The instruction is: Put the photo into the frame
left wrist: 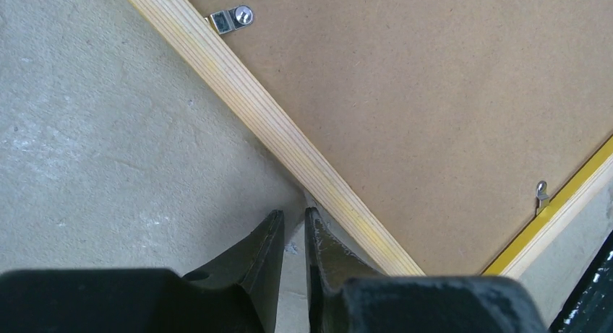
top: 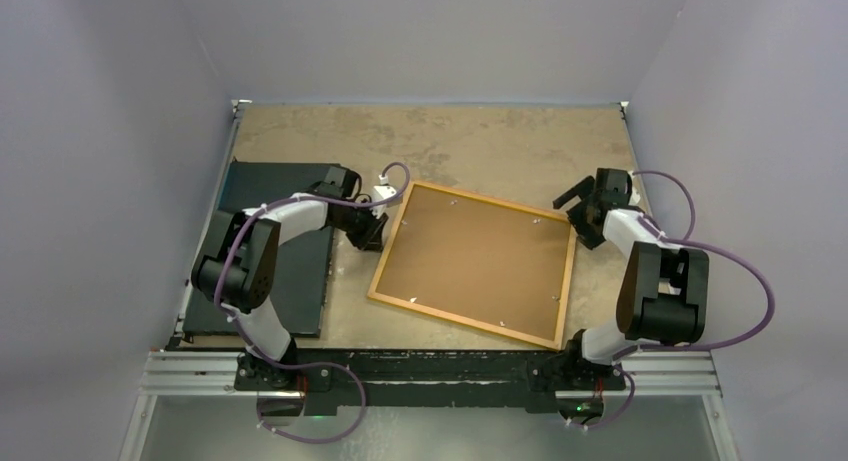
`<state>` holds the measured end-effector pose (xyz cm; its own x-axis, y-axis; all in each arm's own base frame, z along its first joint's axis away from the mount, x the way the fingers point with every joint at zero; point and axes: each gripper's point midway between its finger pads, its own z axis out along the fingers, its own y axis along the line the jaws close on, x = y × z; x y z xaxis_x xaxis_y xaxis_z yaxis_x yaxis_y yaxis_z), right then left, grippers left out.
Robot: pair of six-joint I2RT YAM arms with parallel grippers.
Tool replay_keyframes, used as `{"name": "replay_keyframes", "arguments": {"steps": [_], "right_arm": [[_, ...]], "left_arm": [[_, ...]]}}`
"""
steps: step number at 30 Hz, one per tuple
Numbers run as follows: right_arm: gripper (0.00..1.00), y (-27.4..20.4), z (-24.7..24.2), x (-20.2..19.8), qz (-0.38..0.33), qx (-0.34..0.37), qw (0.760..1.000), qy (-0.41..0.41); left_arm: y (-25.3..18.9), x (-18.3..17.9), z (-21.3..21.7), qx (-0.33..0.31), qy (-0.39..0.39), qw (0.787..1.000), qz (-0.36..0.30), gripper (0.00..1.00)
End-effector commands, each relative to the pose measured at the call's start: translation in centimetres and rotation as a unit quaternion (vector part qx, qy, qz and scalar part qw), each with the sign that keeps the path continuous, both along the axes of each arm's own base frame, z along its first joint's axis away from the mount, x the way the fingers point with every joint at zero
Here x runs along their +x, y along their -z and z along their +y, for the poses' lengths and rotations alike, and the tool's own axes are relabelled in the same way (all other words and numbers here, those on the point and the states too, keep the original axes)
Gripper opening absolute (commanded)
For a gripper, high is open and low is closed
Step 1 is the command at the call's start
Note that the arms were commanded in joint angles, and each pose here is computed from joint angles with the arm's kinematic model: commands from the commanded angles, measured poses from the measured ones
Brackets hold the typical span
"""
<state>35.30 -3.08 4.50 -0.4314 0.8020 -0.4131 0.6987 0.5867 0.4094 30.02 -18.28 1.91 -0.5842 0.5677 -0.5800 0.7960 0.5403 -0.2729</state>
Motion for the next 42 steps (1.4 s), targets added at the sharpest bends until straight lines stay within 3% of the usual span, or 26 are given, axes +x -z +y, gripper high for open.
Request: {"name": "replay_keyframes", "arguments": {"steps": [1, 8, 15, 25, 30, 33, 37, 42], "right_arm": [[0.99, -1.4, 0.9, 1.4, -0.029, 0.012, 0.999, -0.037], [0.99, -0.2, 5.5, 4.6, -0.034, 0.038, 0.995, -0.082], [0.99, -3.1, 11.3, 11.5, -0.062, 0.032, 0.990, -0.125], [0.99, -0.4, 14.8, 14.5, -0.045, 0.032, 0.980, -0.192], [0.99, 0.3, 16.7, 15.6, -0.048, 0.042, 0.974, -0.218], [0.99, -0.1, 17.3, 16.4, -0.051, 0.041, 0.970, -0.236], [0.99, -3.5, 17.0, 16.9, -0.069, 0.031, 0.966, -0.245], [0.99, -9.2, 14.2, 18.2, -0.127, 0.000, 0.967, -0.220]], "left_arm": [[0.7, -0.1, 1.0, 0.030, 0.013, 0.999, -0.018, 0.15], [1.0, -0.5, 0.6, 0.044, 0.014, 0.999, -0.022, 0.15], [1.3, -2.0, -0.8, 0.038, 0.037, 0.999, 0.000, 0.15], [1.6, -9.6, -4.2, 0.013, 0.200, 0.977, 0.079, 0.17], [1.3, -10.8, -5.5, 0.016, 0.243, 0.965, 0.098, 0.20], [0.5, -10.8, -5.6, 0.022, 0.254, 0.961, 0.107, 0.23], [-2.4, -9.4, -4.6, 0.040, 0.252, 0.963, 0.083, 0.35], [-9.2, -3.7, -4.0, 0.020, 0.211, 0.977, 0.006, 0.38]]}}
